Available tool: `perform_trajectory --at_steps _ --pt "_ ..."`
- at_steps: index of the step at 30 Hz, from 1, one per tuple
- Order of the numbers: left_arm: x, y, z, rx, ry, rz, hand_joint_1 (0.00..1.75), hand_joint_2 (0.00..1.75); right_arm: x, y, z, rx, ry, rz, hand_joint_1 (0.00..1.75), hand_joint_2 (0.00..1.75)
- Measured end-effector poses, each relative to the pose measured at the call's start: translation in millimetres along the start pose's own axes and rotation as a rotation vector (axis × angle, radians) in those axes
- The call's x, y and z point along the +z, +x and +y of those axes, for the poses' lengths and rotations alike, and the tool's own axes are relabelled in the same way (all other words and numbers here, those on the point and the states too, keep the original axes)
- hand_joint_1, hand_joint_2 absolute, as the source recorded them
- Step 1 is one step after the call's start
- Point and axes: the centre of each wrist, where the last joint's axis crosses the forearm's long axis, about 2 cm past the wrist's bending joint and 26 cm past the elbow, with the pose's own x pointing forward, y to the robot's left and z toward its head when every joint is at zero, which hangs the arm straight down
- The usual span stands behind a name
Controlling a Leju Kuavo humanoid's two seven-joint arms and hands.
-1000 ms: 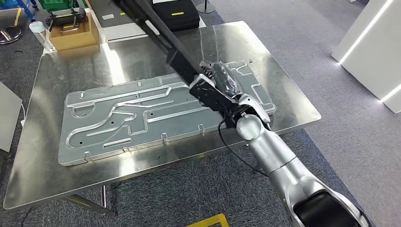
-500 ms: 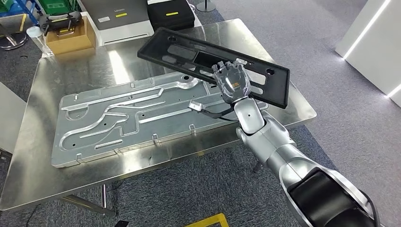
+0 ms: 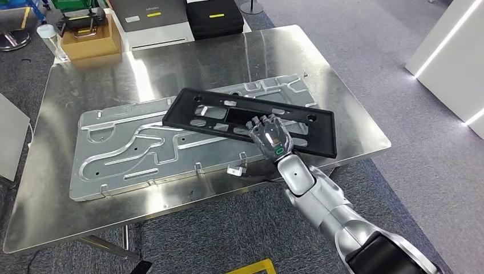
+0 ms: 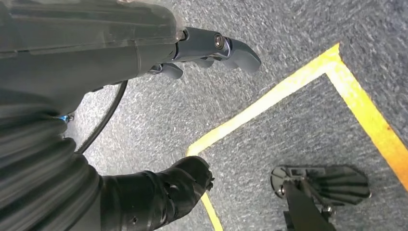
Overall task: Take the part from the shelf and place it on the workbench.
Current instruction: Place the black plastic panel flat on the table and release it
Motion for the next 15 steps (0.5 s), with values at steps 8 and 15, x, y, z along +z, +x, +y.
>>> perform_trajectory --at_steps 8,15 --pt "0 2 -1 -0.015 0.003 -0.006 0.0 1.75 2 30 -14 -0.12 -0.092 -0.08 1.69 1.75" --pt "1 3 -2 -0.031 0.007 -0.017 0.0 1.75 0 57 -27 -0.223 -0.16 -0.103 1.69 1.75"
